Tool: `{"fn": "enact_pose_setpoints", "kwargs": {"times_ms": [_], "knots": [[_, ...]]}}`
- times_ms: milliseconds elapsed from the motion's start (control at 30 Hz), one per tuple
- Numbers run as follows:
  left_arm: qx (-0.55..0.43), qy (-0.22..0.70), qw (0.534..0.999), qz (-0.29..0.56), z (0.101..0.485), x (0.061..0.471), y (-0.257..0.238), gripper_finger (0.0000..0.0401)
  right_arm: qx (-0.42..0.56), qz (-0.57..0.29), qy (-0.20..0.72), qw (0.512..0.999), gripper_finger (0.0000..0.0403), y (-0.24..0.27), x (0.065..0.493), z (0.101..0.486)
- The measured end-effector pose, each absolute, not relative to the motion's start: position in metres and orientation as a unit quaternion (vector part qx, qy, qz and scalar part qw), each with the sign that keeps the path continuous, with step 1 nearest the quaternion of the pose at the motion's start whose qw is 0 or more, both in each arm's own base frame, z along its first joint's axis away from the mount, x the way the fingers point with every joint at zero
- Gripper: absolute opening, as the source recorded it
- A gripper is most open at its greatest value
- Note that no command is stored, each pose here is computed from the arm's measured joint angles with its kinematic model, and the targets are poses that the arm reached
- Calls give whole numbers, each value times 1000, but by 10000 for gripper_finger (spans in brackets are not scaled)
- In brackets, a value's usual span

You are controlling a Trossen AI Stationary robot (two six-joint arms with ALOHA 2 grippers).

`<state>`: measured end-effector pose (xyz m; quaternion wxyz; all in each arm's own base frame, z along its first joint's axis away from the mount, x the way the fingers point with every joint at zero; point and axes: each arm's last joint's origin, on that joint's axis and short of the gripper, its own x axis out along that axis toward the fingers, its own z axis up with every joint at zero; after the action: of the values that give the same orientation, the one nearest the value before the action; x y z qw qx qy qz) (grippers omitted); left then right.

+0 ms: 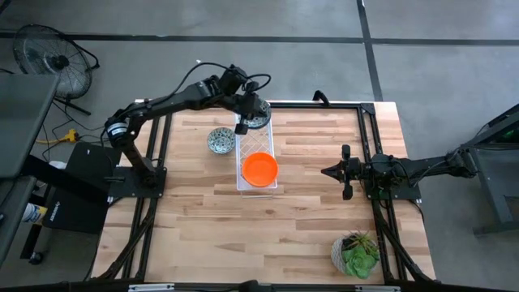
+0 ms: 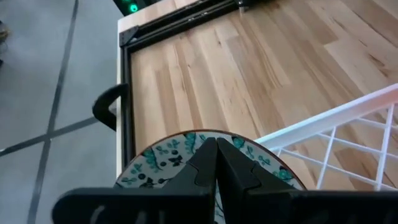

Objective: Pick & Place Mini bowls
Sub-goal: Stack the bottom white bowl on the white bowl on the shelf

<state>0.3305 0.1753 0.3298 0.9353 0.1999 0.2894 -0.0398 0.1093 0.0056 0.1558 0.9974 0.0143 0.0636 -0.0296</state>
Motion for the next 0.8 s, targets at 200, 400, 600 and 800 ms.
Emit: {"fn": "enact_pose_setpoints", "kwargs": {"times_ms": [200,400,600,800], "knots": [[194,299,933,-43,328,329,175,0,14,-29,64,997,0,6,109,156],[198,293,934,-46,329,331,172,0,14,-30,64,997,0,6,109,156],[192,279,939,-64,330,332,171,0,14,-30,64,997,0,6,109,156],[191,289,936,-56,326,334,173,0,14,-30,64,997,0,6,109,156]]}}
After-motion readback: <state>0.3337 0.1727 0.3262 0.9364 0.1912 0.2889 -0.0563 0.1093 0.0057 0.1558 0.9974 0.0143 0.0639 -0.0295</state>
